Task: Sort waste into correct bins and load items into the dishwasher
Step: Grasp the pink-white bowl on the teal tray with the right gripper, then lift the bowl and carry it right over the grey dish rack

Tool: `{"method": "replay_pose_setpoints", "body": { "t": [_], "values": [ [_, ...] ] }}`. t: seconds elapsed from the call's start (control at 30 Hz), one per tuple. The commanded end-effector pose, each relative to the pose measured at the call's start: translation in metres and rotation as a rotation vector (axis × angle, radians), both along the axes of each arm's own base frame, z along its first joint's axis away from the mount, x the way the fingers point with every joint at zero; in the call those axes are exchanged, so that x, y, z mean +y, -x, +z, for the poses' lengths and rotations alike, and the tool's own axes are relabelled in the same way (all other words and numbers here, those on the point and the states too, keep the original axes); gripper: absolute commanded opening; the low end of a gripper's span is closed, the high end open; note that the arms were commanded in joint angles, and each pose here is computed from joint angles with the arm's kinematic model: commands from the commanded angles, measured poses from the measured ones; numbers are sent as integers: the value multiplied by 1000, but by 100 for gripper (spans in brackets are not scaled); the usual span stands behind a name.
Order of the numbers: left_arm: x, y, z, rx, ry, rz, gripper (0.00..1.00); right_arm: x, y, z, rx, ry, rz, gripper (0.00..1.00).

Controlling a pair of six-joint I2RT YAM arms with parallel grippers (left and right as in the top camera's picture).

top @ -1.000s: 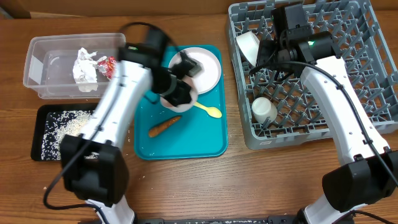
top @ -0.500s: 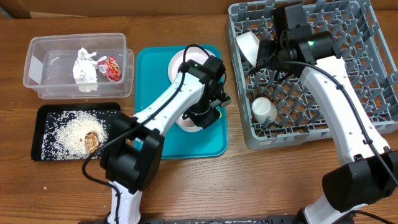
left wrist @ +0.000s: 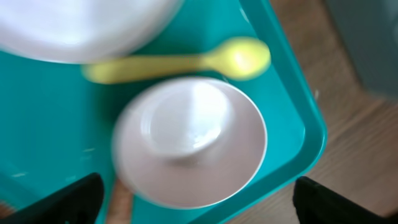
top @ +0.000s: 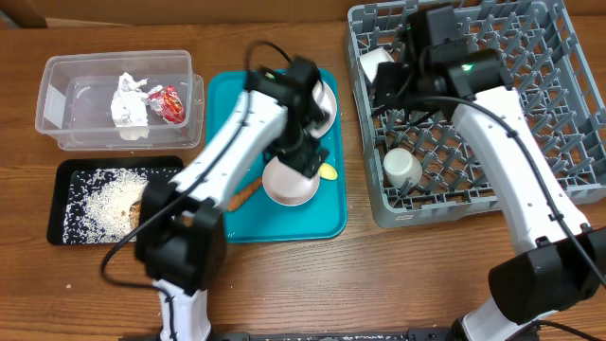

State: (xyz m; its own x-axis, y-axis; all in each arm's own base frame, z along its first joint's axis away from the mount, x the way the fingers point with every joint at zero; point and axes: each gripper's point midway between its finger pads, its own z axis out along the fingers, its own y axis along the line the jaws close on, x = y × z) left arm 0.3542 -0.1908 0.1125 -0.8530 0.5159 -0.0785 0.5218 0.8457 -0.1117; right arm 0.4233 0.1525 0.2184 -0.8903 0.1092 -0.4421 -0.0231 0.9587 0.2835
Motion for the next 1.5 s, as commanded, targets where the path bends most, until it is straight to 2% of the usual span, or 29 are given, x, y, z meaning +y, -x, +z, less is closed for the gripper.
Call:
{"method": "replay_pose_setpoints", "body": {
  "t": [0.0,0.1,0.2,0.33,0.6,0.77,1.03,1.27,1.47],
  "values": [
    [51,-44,82,-194,103,374,100,49,20,-5,28,-41,124,56],
    [93,-63,102,-228,168,538,100,74,31,-24,73,-23,183,56],
    [120,-70,106,-218,221,612,100,91,40,-46,112,5,229,56],
    [149,-73,104,-213,228,680,100,105,50,-74,146,65,305,56],
    [158,-75,102,-224,212,675,100,120,58,-125,212,155,445,56],
    [160,-75,101,-227,199,678,100,119,63,-159,283,192,473,56],
    [163,-75,100,-232,186,681,100,122,70,-178,339,181,506,56],
    [168,-75,99,-242,153,690,100,125,75,-184,369,161,515,37],
    [171,-76,99,-252,140,694,100,124,76,-188,378,163,510,4]
  ]
}}
